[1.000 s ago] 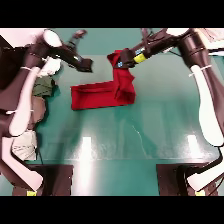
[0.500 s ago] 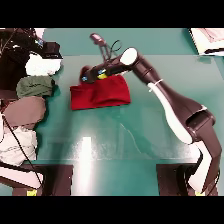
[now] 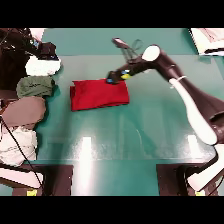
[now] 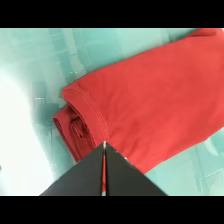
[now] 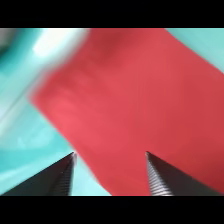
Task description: Fold the shirts.
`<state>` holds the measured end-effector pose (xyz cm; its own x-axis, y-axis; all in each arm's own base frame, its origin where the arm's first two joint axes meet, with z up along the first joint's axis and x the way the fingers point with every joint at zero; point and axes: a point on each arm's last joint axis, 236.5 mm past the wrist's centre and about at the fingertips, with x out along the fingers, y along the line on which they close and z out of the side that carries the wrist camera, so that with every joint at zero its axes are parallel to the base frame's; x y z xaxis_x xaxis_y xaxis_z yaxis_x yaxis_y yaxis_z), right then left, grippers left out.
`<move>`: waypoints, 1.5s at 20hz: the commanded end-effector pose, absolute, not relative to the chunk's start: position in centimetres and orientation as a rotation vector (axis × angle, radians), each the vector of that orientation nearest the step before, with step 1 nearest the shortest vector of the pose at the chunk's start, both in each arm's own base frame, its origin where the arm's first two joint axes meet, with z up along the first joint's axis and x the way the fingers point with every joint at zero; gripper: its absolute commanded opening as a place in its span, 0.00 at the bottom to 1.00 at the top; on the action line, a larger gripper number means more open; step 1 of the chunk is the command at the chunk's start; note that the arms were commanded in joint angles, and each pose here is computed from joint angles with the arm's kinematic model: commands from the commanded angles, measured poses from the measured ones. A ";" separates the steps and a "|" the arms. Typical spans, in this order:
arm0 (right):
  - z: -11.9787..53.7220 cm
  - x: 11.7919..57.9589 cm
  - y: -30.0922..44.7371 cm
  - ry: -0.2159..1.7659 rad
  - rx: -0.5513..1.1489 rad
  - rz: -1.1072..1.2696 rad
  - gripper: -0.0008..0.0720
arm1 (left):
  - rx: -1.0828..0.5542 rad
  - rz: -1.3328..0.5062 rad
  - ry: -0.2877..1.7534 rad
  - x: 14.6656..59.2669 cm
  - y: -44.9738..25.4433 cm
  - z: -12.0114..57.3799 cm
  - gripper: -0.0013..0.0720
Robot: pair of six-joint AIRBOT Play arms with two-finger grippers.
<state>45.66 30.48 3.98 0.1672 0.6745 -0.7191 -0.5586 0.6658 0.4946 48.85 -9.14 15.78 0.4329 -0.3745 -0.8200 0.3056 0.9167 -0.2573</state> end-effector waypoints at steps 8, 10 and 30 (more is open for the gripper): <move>-6.3 45.8 23.3 1.362 0.674 0.716 0.95 | -0.074 -0.423 1.040 48.8 -9.1 15.8 0.05; -6.9 45.8 25.9 1.345 0.704 0.764 0.95 | -0.075 -0.419 1.027 49.1 -9.1 16.0 0.05; 1.7 47.8 15.6 1.002 0.580 0.585 0.02 | -0.058 -0.430 1.076 48.1 -8.9 15.4 0.05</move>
